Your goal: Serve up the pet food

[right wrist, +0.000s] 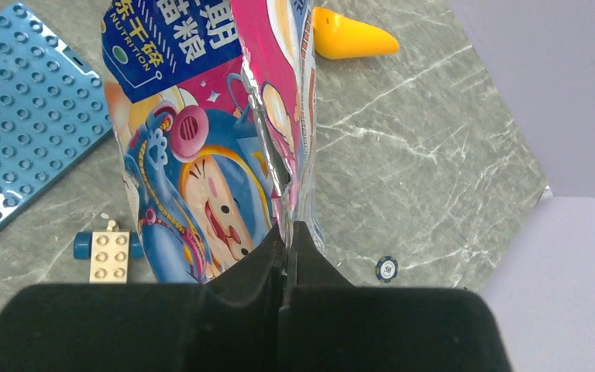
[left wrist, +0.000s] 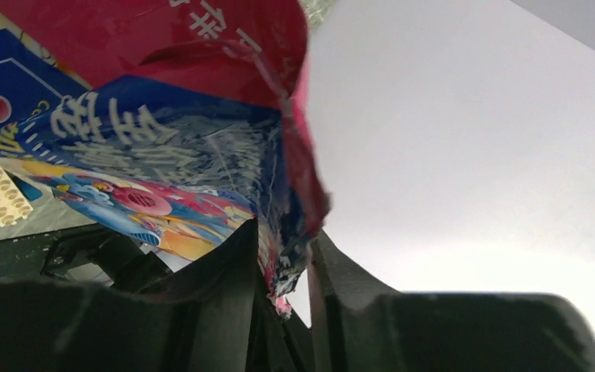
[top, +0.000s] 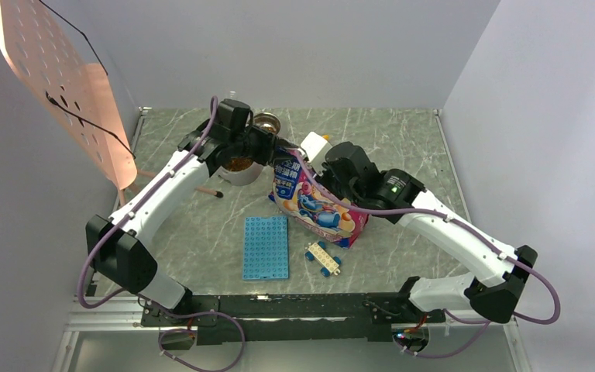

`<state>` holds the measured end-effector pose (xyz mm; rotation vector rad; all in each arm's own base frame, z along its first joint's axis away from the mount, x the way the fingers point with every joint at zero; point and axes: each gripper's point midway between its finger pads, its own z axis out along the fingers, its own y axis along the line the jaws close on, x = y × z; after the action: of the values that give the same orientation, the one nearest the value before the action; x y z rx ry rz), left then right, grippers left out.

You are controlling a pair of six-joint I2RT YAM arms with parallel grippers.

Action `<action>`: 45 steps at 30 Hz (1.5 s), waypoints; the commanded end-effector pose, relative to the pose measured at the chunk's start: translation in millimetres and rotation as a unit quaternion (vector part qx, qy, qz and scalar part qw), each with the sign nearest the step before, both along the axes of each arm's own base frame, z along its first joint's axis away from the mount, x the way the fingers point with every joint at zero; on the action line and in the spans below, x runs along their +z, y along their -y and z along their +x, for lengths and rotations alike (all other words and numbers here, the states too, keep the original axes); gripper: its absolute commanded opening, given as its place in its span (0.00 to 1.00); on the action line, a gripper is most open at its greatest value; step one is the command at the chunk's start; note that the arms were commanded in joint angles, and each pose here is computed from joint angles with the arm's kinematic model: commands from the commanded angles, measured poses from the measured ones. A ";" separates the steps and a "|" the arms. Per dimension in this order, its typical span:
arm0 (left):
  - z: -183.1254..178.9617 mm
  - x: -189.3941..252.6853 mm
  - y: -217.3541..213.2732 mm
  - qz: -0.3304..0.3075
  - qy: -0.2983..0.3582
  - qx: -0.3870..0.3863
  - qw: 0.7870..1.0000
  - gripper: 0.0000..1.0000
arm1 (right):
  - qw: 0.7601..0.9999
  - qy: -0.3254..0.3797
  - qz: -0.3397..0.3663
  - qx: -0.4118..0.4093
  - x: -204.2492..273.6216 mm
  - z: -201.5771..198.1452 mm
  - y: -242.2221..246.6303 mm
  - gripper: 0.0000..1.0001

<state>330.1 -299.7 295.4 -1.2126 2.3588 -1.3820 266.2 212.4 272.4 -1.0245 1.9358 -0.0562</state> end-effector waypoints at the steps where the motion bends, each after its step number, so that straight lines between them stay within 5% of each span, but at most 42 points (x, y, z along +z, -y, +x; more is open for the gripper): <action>1: 14.0 13.1 4.8 -0.013 0.038 0.000 0.999 0.19 | 1.000 0.012 0.015 -0.014 21.0 -1.1 2.1 0.00; 3: 17.9 16.7 5.7 -0.017 0.053 0.002 0.998 0.00 | 0.999 0.008 0.016 -0.029 22.9 -0.4 4.8 0.00; 4: 17.9 18.9 4.7 -0.018 0.057 0.006 0.998 0.00 | 0.999 0.014 0.018 -0.039 24.8 1.2 8.4 0.01; 9: 15.7 27.1 -6.0 0.010 0.060 0.014 0.998 0.00 | 0.996 0.040 0.020 -0.078 26.9 2.5 40.9 0.38; 14: 12.2 30.3 -5.8 -0.007 0.062 0.016 0.998 0.00 | 0.996 0.021 0.031 -0.078 15.3 -3.3 51.9 0.34; 16: 11.6 29.2 -3.8 -0.024 0.063 0.015 0.998 0.00 | 0.997 0.013 0.028 -0.077 13.0 -5.2 51.6 0.00; 19: 7.3 16.4 -7.0 -0.022 0.041 0.019 0.999 0.32 | 0.997 0.014 0.037 -0.064 19.0 -9.1 47.3 0.00; 23: 13.5 11.2 -8.3 -0.015 0.040 0.019 0.999 0.37 | 0.998 0.009 0.047 -0.049 27.0 -13.4 42.1 0.00; 25: 20.6 9.2 -10.8 -0.011 0.040 0.025 0.999 0.32 | 0.997 0.013 0.062 -0.041 33.4 -15.3 38.5 0.00; 27: 27.8 9.5 -12.8 -0.011 0.050 0.025 0.998 0.01 | 0.996 0.018 0.079 -0.033 40.0 -16.5 34.5 0.00; 30: 30.8 21.2 -18.6 0.001 0.071 0.038 0.997 0.00 | 0.996 0.023 0.083 -0.021 39.3 -11.6 26.2 0.00; 33: 22.7 27.8 -19.1 0.012 0.067 0.021 0.997 0.00 | 0.996 0.041 0.080 -0.002 35.9 1.8 10.8 0.33; 35: 17.8 32.6 -16.3 0.001 0.069 0.018 0.997 0.00 | 0.994 0.062 0.090 0.005 42.5 13.2 -0.9 0.44; 45: 5.6 41.3 -12.5 -0.033 0.056 0.014 0.998 0.00 | 0.995 0.086 0.043 0.008 34.2 53.9 -41.3 0.43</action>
<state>342.2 -288.3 293.5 -1.2033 2.3248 -1.3548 303.6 240.5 275.5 -0.9950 1.8638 -0.0066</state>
